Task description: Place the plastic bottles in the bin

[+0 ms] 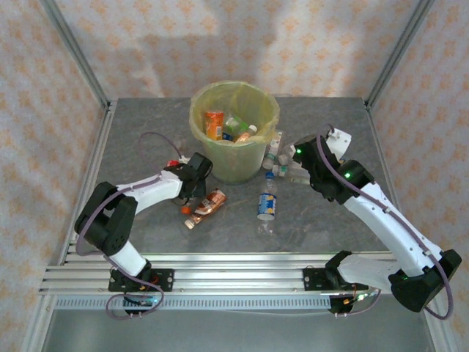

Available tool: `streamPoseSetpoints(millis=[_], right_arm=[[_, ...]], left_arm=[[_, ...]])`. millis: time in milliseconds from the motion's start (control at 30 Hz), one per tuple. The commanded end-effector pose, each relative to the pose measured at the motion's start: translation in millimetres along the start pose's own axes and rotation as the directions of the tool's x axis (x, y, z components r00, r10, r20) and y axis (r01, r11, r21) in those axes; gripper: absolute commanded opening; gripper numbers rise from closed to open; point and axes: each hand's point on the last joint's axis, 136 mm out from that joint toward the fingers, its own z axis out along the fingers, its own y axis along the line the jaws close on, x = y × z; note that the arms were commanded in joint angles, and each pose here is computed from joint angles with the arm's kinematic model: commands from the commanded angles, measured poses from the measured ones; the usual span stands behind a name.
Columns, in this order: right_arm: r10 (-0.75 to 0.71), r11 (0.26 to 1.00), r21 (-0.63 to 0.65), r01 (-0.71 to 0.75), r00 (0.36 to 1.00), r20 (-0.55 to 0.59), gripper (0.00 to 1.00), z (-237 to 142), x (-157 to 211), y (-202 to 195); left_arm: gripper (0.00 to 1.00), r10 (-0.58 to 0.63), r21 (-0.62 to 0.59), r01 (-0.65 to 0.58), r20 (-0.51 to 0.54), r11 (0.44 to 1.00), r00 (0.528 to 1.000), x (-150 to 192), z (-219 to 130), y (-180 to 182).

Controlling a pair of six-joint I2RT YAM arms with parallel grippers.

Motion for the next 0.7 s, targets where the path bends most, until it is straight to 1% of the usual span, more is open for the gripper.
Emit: streamPoseSetpoints(millis=[0, 200, 433, 533, 667], right_arm=[[-0.003, 1.0, 0.019, 0.002, 1.0, 0.018, 0.99, 2.1, -3.4, -1.7], [-0.007, 1.0, 0.02, 0.006, 1.0, 0.011, 0.99, 3.3, -2.1, -0.6], [-0.001, 1.0, 0.018, 0.001, 1.0, 0.012, 0.99, 2.8, -2.4, -0.8], [0.002, 1.0, 0.017, -0.003, 1.0, 0.013, 0.99, 2.7, -2.0, -1.2], [0.007, 1.0, 0.014, -0.008, 1.0, 0.016, 0.99, 2.2, -2.3, -1.9]], left_arm=[[0.71, 0.007, -0.03, -0.006, 0.025, 1.0, 1.0, -9.6, -0.9, -0.2], [0.72, 0.012, -0.032, -0.012, 0.015, 0.999, 1.0, -7.9, 2.6, -1.5], [0.61, 0.006, -0.032, -0.005, 0.034, 0.999, 0.999, -13.7, -6.0, 0.4], [0.53, -0.001, -0.025, 0.003, 0.058, 1.0, 0.998, -20.7, -15.3, 1.0], [0.51, -0.014, -0.02, 0.016, 0.082, 1.0, 0.997, -28.0, -27.7, 3.9]])
